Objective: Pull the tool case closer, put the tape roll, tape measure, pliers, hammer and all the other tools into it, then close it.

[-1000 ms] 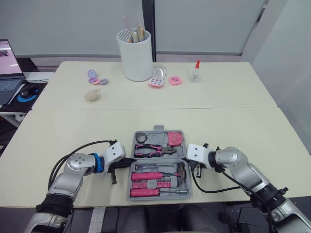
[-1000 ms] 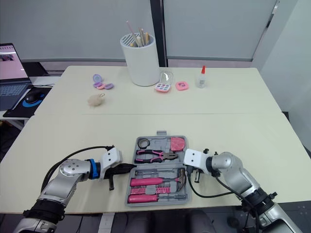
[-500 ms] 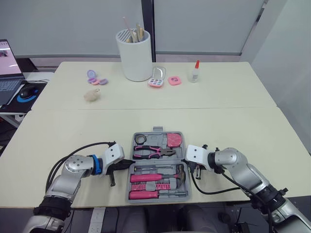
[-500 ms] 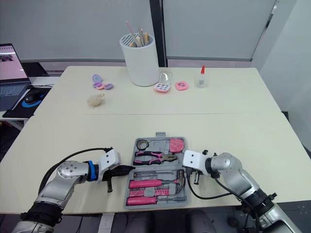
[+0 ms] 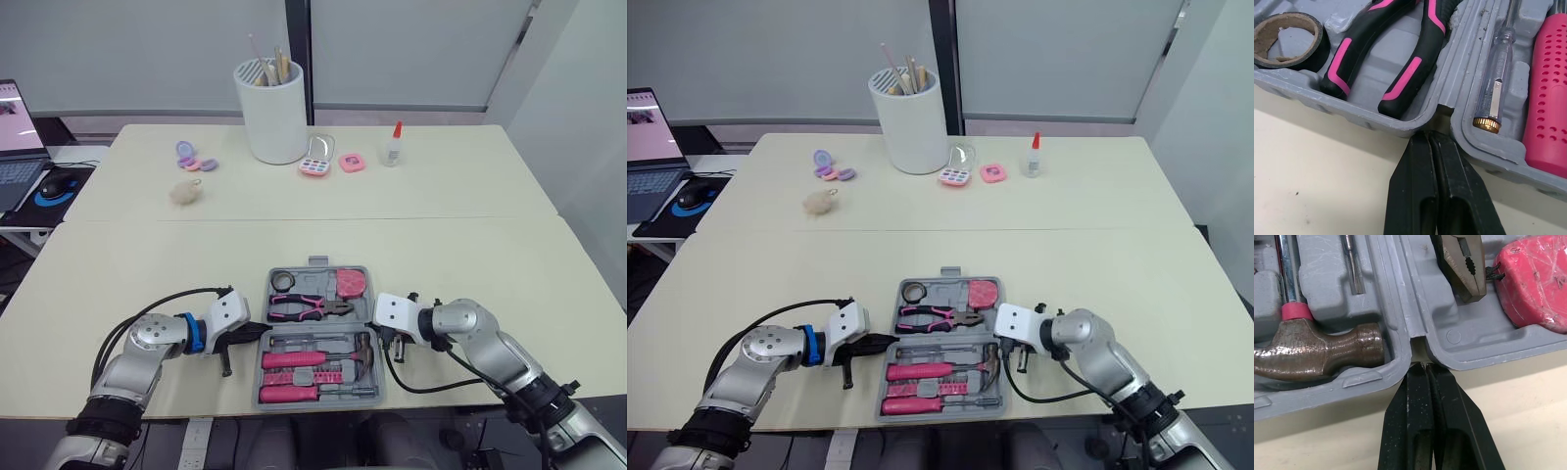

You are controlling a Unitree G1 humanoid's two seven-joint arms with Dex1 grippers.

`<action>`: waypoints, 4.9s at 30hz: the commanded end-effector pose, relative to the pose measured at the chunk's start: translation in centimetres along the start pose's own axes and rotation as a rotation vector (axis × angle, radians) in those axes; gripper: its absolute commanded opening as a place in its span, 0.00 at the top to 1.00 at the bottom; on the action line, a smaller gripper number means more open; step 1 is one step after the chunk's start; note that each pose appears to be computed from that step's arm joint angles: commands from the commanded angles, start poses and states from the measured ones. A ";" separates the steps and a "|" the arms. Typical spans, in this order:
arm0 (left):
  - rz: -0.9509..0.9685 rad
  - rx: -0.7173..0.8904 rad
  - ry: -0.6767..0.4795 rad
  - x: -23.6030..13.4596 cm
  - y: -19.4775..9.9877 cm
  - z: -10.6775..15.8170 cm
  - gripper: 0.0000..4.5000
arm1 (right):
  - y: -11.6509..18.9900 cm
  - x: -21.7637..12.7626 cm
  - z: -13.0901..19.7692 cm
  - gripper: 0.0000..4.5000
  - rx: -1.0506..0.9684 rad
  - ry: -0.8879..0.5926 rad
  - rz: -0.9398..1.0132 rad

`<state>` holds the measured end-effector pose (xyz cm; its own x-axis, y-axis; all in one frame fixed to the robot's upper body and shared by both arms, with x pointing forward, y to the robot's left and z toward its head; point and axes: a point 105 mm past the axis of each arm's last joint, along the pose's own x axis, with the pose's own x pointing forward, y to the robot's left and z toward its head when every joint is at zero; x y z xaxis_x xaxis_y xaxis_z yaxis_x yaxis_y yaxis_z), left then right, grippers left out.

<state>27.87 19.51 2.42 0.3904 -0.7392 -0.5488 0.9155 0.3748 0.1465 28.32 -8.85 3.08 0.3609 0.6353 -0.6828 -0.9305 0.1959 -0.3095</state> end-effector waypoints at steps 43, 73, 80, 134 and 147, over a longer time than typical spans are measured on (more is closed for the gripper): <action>-0.244 0.204 -0.066 3.0 -9.6 3.5 1.00 | 1.0 -6.8 1.0 0.95 0.403 -0.144 -0.037; -0.321 0.203 0.011 3.4 -10.3 1.9 1.00 | -6.6 2.1 3.1 0.00 1.108 -0.177 -0.115; -0.352 0.204 0.055 3.1 -10.7 0.9 1.00 | -6.0 3.0 3.7 0.00 1.148 -0.212 -0.016; -0.256 0.088 0.031 -1.1 -10.9 0.6 1.00 | -3.7 -3.4 11.8 0.00 0.278 -0.444 0.200; -0.203 0.039 -0.008 -3.5 -10.2 1.3 1.00 | -2.1 -4.3 11.4 0.00 0.189 -0.413 0.265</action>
<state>17.30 17.39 2.54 0.1889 -0.7881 -0.5859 0.9788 0.1990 0.0479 28.82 -3.91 13.18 0.1274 0.9014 -0.4137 -0.9873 0.1551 0.0338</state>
